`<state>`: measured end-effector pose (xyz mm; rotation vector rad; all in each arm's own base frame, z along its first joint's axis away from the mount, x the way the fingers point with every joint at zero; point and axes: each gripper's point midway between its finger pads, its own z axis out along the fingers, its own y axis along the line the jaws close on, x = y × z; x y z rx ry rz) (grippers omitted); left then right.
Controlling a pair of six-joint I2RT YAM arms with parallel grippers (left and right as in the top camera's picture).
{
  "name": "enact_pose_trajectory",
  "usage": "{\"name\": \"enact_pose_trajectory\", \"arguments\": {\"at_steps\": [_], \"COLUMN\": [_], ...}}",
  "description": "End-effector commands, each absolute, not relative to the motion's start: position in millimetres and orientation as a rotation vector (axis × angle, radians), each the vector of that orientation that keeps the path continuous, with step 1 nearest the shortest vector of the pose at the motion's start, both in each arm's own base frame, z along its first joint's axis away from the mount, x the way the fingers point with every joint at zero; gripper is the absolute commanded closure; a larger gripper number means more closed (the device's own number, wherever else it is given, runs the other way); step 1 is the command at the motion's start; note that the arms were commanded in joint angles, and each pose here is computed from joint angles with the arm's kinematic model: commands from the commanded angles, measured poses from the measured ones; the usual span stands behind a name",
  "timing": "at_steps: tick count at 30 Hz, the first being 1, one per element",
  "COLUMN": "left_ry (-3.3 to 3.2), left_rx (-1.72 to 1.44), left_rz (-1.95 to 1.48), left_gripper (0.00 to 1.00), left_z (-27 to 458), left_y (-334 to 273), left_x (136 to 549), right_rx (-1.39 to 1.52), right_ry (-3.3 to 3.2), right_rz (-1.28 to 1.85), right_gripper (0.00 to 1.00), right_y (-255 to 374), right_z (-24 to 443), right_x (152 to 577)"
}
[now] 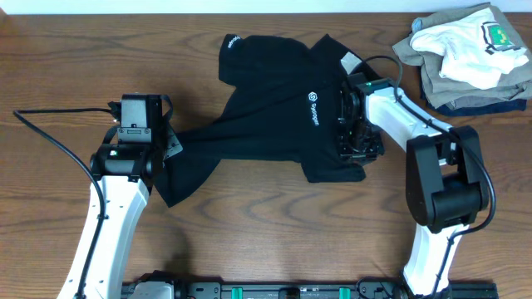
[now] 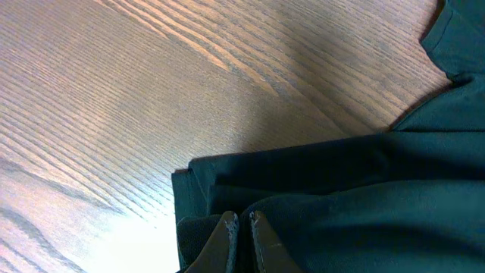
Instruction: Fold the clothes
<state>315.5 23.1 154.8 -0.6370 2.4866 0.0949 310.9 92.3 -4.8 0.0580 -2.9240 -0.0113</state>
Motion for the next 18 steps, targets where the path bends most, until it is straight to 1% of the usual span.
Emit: {"name": "enact_pose_trajectory", "arguments": {"at_steps": [1,6,9,11,15,18], "left_ry": [2.466,2.469,2.465,2.457,2.407,2.32], "left_rx": [-0.631,-0.631,-0.634,-0.628,-0.588,-0.574], "left_rz": [0.133,0.135,0.146,0.155,0.143,0.112], "left_gripper": [0.94,0.94,0.94,0.94,0.94,0.94], "left_z": [161.0,160.5,161.2,163.6,186.4,220.6], "left_y": [28.0,28.0,29.6,30.9,30.9,30.9], "left_x": [317.9,317.1,317.0,316.6,318.9,320.4], "right_rx": [0.02,0.012,0.006,0.0,-0.004,-0.032], "right_ry": [-2.886,-2.858,-2.924,-3.001,-3.203,-3.401], "right_rz": [0.053,0.017,-0.025,-0.06,-0.148,-0.222], "right_gripper": [0.99,0.99,0.99,0.99,0.99,0.99], "right_y": [92.2,97.3,100.3,100.3,92.4,78.4], "right_z": [-12.2,-13.2,-3.6,12.3,69.6,132.1], "right_x": [292.8,283.7,296.0,309.6,341.2,365.9]}}
